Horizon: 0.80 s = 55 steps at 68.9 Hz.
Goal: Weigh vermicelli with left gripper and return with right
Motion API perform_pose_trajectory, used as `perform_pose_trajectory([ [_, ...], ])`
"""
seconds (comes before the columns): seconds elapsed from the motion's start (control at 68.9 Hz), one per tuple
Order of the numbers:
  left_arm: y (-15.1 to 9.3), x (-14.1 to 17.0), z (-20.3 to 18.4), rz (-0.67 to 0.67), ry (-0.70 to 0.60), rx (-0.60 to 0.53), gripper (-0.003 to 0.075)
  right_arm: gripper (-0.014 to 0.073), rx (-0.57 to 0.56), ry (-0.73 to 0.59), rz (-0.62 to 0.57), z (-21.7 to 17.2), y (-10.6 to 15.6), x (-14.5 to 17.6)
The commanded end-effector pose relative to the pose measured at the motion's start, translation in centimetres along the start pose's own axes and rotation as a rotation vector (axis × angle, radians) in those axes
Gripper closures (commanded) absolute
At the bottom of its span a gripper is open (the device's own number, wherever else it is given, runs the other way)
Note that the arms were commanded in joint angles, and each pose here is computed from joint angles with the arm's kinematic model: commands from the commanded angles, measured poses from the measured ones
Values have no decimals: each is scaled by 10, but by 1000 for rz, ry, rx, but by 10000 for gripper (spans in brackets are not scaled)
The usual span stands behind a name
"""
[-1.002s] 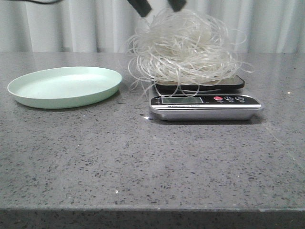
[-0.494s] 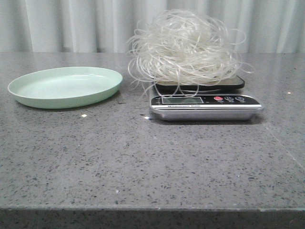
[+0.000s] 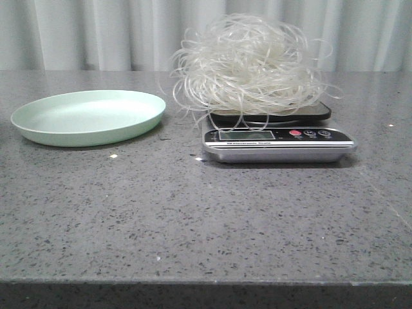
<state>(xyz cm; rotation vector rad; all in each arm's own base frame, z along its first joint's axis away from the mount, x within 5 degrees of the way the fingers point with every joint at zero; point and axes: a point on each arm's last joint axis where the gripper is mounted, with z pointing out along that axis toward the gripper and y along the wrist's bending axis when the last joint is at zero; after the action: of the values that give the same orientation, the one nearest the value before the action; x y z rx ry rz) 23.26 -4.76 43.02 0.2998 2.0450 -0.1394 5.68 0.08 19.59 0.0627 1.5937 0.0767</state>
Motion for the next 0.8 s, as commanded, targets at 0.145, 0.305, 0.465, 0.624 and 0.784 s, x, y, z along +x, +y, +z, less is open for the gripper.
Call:
perform_pose_trajectory([
  [0.145,0,42,-59,35,-300,-94,525,444,-3,-99,-20,-2,0,-10],
  [0.305,-4,85,-74,55,-368,-115,583,444,-3,-99,-20,-2,0,-10],
  [0.465,-6,122,-78,85,-363,-132,583,444,-3,-99,-20,-2,0,-10],
  [0.624,-9,152,-80,85,-380,-134,583,444,-3,-99,-20,-2,0,-10],
  [0.784,-10,169,-81,88,-441,-141,583,444,-3,-105,-20,-2,0,-11],
])
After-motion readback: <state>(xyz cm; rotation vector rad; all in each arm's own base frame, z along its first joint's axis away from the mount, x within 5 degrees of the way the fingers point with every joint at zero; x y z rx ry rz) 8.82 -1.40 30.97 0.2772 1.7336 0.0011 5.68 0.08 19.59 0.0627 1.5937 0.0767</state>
